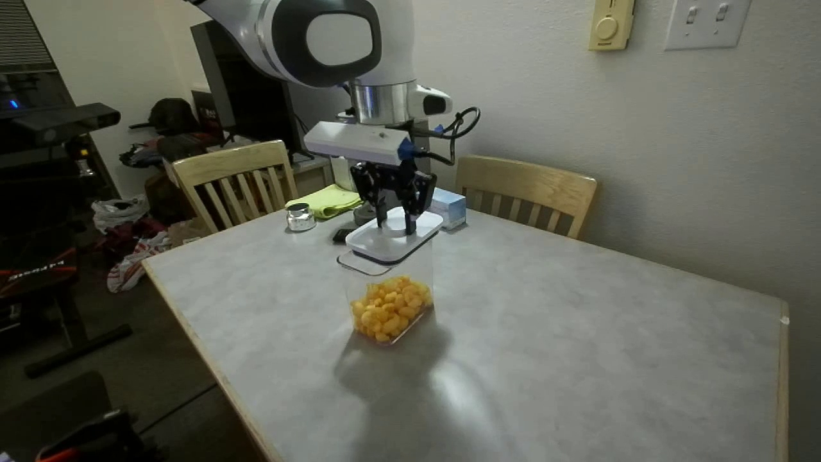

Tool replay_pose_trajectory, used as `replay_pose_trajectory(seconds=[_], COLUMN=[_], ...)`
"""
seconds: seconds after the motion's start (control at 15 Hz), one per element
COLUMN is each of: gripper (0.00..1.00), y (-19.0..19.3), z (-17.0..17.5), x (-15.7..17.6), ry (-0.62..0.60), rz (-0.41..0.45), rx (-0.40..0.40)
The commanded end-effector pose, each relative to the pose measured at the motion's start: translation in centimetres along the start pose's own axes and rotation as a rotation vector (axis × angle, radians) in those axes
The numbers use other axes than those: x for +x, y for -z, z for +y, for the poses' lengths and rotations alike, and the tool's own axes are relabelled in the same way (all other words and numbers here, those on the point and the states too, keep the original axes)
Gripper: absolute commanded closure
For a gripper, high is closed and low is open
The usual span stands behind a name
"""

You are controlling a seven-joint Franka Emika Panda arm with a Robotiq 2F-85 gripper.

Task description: Pick up the white lid and put it on the table. Pick up the white lid and put it back on the container.

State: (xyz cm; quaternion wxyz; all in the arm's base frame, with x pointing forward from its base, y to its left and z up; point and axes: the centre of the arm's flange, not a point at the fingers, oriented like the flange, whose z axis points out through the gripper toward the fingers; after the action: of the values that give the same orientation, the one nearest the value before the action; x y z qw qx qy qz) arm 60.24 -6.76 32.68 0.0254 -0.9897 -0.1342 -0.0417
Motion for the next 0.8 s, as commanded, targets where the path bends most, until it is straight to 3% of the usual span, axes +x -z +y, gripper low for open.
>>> replay_pose_trajectory(seconds=[0.0,0.73], gripper=[0.71,0.71], y=[0.8,0.2], z=[-0.9,-2.1], x=[-1.7,-2.9], ry=[0.010,0.022], rz=[-0.010,-0.029], rx=[0.016,0.024])
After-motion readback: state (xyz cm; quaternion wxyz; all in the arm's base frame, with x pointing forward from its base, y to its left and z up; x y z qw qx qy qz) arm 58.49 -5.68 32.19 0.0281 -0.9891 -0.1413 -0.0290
